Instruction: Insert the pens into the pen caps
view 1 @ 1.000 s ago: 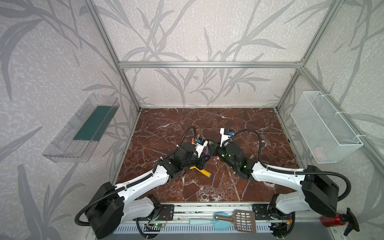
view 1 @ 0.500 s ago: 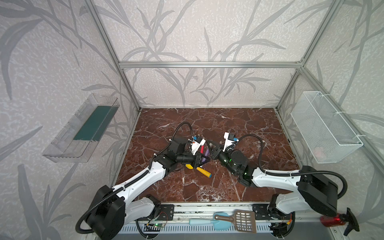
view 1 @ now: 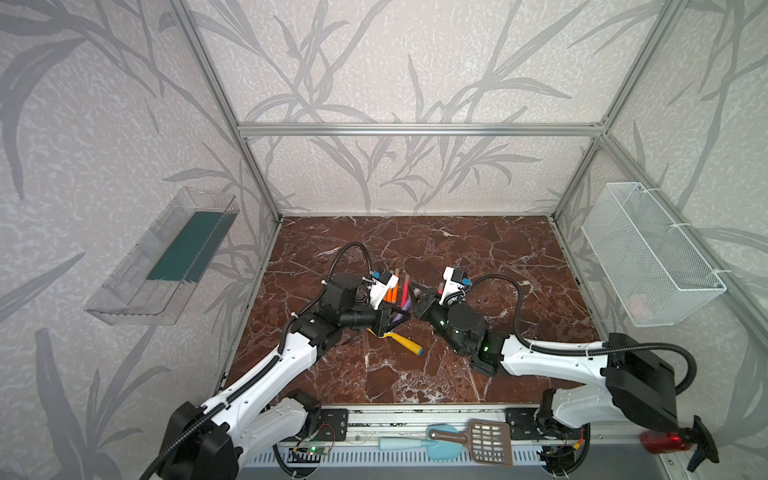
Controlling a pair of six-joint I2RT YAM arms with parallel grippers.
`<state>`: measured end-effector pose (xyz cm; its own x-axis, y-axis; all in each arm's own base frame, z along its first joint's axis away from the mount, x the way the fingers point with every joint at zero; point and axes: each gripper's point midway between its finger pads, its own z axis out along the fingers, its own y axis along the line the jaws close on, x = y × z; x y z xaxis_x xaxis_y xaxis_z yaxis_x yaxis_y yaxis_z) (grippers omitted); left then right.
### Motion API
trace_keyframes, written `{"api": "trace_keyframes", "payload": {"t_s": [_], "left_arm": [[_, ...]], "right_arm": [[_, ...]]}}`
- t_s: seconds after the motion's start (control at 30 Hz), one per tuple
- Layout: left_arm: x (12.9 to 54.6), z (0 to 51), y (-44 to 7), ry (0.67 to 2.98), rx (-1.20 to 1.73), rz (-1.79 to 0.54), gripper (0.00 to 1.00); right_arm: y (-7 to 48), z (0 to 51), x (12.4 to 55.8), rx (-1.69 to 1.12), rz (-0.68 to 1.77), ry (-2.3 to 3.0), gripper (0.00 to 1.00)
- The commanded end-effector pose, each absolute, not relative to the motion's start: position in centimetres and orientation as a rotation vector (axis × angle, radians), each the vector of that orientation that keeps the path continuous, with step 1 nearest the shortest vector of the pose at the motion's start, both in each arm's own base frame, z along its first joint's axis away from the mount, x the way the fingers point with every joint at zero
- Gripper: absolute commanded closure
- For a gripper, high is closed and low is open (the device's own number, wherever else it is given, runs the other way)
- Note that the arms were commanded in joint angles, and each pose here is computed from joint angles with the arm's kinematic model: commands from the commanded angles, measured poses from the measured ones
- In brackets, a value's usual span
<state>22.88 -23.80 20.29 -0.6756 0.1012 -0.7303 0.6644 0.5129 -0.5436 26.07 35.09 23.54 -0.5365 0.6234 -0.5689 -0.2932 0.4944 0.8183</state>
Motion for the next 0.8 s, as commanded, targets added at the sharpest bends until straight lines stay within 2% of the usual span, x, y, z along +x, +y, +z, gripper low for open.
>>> {"api": "trace_keyframes", "payload": {"t_s": [0.0, 0.23, 0.53, 0.67, 0.77], "left_arm": [[35.3, 28.4, -14.2, 1.771, 0.008, -0.52, 1.0], [34.7, 28.5, -13.0, 1.75, -0.012, -0.324, 1.0], [34.6, 27.7, -14.8, 1.779, 0.036, -0.423, 1.0], [33.8, 26.5, -14.4, 1.797, 0.044, -0.418, 1.0], [33.7, 24.8, -14.1, 1.837, 0.047, -0.393, 1.0]], "right_arm": [[42.7, 14.4, 12.2, -0.346, 1.393, 2.242, 1.0], [43.3, 14.6, 12.2, -0.333, 1.427, 2.204, 1.0], [42.3, 16.2, 14.2, -0.283, 1.418, 2.076, 1.0], [39.0, 17.7, 18.0, -0.219, 1.295, 2.043, 0.56], [35.0, 19.3, 20.9, -0.174, 1.128, 2.029, 0.36]]}}
